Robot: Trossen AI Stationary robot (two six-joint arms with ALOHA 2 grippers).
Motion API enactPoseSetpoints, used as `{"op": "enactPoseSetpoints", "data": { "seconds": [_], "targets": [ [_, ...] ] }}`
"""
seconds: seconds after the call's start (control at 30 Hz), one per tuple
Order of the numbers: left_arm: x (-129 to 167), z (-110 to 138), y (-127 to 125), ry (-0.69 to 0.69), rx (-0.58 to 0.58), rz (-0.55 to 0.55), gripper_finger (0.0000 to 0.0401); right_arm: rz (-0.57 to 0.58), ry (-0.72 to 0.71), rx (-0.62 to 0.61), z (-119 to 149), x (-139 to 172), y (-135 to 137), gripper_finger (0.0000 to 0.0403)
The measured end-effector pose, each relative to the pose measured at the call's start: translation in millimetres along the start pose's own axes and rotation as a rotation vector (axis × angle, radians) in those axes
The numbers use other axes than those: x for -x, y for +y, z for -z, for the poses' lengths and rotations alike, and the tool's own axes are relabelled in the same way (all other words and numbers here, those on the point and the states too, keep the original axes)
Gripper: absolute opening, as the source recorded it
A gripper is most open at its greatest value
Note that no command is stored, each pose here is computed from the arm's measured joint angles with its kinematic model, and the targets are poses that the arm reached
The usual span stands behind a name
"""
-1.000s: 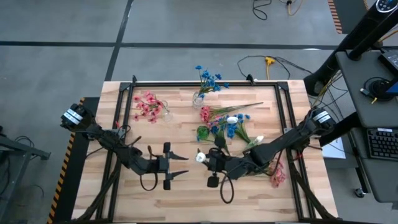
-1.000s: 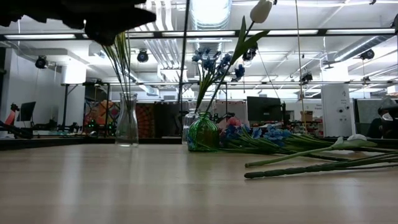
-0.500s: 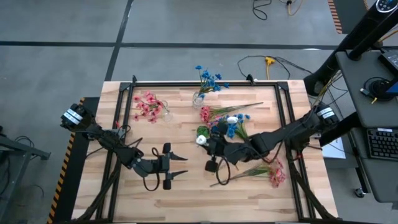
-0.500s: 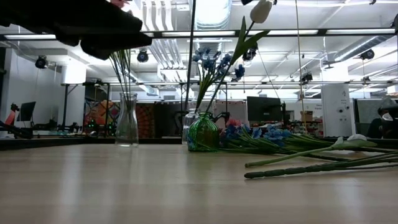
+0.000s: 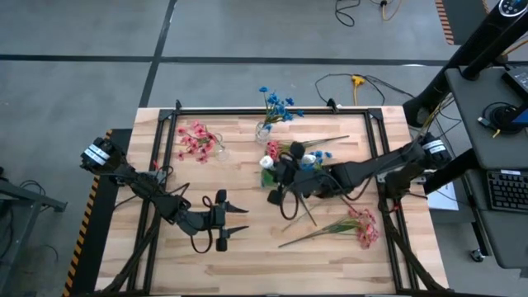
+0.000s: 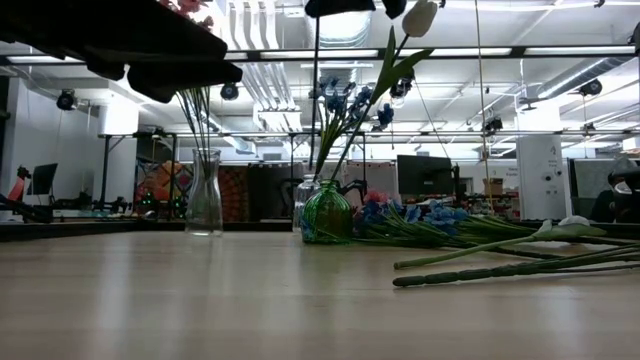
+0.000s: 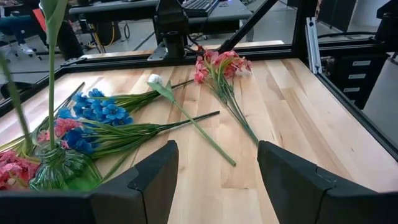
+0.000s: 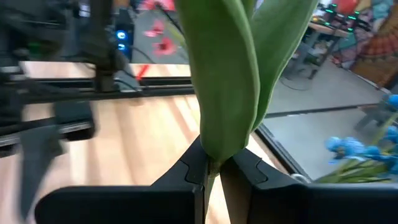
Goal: Sort flowers into vase by color
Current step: Put the left white tulip flower into the green vase
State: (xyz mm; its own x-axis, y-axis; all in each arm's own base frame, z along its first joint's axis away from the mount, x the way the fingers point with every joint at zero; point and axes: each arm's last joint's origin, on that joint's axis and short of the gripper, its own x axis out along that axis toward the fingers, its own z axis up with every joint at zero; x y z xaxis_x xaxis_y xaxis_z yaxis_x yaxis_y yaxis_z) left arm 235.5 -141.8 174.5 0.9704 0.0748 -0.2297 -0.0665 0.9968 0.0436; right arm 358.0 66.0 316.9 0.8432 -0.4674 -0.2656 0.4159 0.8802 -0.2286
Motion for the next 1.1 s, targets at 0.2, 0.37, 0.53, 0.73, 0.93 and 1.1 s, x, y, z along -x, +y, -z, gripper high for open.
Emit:
{"op": "enactPoseSetpoints", "data": {
  "seconds": [0.2,0.37,0.53,0.73,0.93,1.1],
  "targets": [
    [0,1,0,0.005,-0.004,-0.001,0.0204,0.042,0.003,-0.049,-6,-1,-21,0.0022],
    [0,1,0,0.007,-0.006,-0.001,0.0204,0.068,0.073,-0.085,1,-4,-29,0.0022],
    [0,1,0,0.009,-0.007,-0.002,0.0204,0.069,0.097,-0.093,6,-7,-28,0.0022],
    [0,1,0,0.011,-0.009,-0.002,0.0204,0.067,0.084,-0.103,4,-8,-28,0.0022],
    [0,1,0,0.011,-0.009,-0.002,0.0204,0.065,0.064,-0.143,2,-8,-28,0.0022],
    [0,1,0,0.011,-0.009,-0.002,0.0204,0.064,0.069,-0.161,3,-8,-28,0.0022]
  ]
}}
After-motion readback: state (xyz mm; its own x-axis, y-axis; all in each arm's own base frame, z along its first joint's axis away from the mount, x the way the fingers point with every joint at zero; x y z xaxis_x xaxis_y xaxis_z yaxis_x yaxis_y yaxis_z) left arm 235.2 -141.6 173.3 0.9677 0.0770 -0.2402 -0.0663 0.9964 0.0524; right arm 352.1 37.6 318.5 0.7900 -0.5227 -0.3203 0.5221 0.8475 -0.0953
